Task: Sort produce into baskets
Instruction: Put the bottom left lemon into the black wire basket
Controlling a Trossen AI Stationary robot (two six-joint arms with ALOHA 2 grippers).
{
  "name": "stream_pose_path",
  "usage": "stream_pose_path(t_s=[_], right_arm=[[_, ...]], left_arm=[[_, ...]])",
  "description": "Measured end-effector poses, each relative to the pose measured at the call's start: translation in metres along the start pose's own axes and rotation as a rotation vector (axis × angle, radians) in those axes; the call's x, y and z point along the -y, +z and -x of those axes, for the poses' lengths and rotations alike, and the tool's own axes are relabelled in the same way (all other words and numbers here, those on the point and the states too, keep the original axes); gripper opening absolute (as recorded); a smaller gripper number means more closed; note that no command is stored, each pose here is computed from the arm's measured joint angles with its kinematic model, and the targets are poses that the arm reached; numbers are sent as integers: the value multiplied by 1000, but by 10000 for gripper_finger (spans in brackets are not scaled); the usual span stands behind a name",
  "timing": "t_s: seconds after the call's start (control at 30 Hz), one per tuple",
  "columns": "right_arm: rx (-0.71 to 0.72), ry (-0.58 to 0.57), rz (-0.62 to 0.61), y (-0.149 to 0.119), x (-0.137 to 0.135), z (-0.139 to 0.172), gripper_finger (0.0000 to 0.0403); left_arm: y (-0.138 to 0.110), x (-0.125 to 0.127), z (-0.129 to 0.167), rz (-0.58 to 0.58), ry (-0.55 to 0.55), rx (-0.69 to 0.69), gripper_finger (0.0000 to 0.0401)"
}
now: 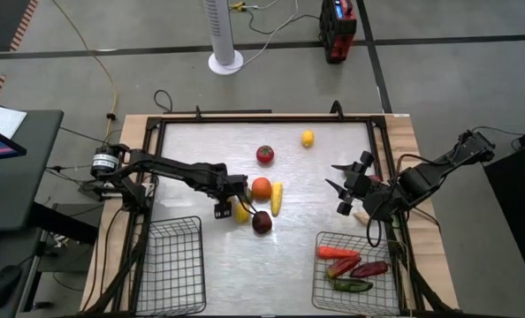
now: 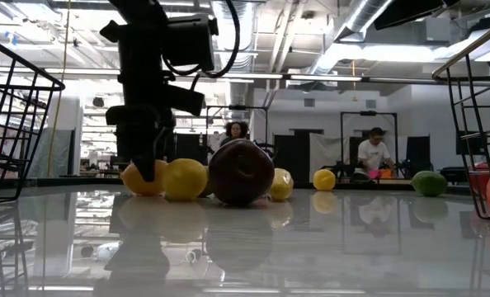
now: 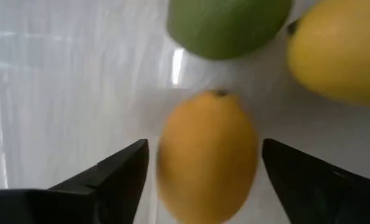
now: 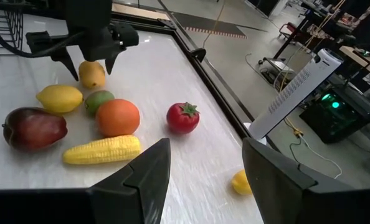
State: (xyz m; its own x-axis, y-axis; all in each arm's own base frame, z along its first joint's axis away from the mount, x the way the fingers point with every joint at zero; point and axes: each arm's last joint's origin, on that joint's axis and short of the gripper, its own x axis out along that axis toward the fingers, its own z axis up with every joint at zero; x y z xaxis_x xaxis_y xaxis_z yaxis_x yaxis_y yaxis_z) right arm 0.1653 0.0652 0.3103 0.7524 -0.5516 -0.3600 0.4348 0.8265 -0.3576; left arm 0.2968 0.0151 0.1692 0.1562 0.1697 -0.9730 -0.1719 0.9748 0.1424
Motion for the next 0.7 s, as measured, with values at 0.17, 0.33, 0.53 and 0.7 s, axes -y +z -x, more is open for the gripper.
stream_pose_path(t_s=[0.17,0.33,0.53,0.7], right_arm=[[0,-1,0,0,0,0,225],[1,-3,0,0,0,0,225],[1,-3,-1,0,0,0,225],[0,-4,-6,0,0,0,225]], left_arm=[[2,2,0,-22,-54,17,224],[2,2,2,-21,-68,7,187],[22,-1,38,-20,-96,10,203],[43,3,95,34,-236,49,206]])
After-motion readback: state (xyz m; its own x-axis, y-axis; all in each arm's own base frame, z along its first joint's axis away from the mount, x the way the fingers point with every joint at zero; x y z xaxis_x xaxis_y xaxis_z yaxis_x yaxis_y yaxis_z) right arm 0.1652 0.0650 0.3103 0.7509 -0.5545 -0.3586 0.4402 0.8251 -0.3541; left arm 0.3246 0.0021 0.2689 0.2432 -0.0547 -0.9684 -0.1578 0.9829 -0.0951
